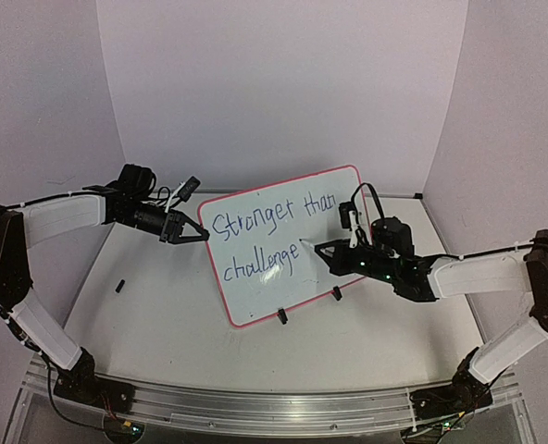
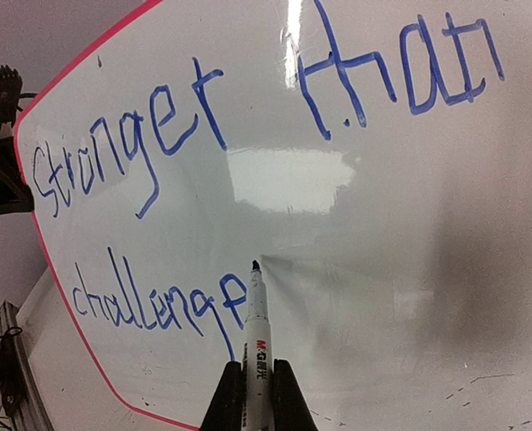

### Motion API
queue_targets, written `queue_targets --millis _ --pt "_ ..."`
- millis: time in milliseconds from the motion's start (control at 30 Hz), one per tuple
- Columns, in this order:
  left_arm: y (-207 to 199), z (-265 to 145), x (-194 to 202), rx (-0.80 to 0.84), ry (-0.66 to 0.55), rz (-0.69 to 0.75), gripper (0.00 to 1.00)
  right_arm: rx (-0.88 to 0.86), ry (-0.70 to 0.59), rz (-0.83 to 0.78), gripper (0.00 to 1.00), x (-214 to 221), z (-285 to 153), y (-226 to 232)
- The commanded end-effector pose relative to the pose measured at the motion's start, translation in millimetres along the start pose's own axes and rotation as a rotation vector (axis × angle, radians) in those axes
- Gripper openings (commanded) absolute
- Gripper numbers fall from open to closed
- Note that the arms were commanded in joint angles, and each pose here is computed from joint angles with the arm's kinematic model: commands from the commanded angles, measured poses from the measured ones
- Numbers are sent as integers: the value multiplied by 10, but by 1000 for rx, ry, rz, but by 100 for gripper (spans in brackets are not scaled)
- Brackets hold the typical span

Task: Write a sentence on the whiteboard
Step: Write on the whiteboard with the whiteboard.

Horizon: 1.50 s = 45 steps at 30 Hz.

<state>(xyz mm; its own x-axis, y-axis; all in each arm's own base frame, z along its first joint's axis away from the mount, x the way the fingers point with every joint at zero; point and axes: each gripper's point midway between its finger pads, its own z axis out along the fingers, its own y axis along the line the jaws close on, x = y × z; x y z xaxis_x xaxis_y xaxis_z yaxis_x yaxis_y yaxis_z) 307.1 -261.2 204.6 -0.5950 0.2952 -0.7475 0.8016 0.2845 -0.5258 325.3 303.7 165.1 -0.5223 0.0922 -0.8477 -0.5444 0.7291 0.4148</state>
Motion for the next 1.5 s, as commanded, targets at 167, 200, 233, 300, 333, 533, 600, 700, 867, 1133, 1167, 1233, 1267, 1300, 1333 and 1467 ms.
queue_targets --millis 167,200,233,300,333,533,600,700,867,1133,1167,1233,1267,1300,1333,1467 --pt "13 115 12 -14 28 70 0 2 -19 -12 0 -77 72 -11" --pt "13 115 13 -14 28 69 0 -6 -14 -16 0 -68 72 3" --pt "14 116 10 -14 28 70 0 -14 -7 -19 0 -49 72 14" --pt "13 122 13 -12 29 70 0 -23 6 -21 0 -16 70 24" --pt "16 119 12 -13 28 69 0 -27 11 -21 0 -2 69 27" --pt "21 122 13 -14 29 69 0 -35 47 -13 0 128 45 14" --pt "24 124 19 -13 30 66 0 -38 57 -9 0 162 39 10" --pt "23 124 16 -14 30 68 0 -36 57 -8 0 170 19 6" --pt "23 126 18 -13 30 68 0 13 36 -6 0 139 -38 -76" --pt "14 124 15 -12 30 70 0 86 43 3 0 168 -64 -207" --pt "11 122 11 -12 28 70 0 86 46 3 0 176 -65 -208" --pt "17 122 14 -13 29 68 0 81 53 4 0 193 -69 -201" --pt "16 120 11 -13 28 69 0 80 57 3 0 204 -73 -202" --pt "11 121 9 -12 28 69 0 77 60 2 0 210 -77 -195" --pt "12 124 14 -11 29 68 0 76 64 2 0 218 -81 -193" --pt "9 122 12 -11 29 69 0 77 78 6 0 281 -119 -209"
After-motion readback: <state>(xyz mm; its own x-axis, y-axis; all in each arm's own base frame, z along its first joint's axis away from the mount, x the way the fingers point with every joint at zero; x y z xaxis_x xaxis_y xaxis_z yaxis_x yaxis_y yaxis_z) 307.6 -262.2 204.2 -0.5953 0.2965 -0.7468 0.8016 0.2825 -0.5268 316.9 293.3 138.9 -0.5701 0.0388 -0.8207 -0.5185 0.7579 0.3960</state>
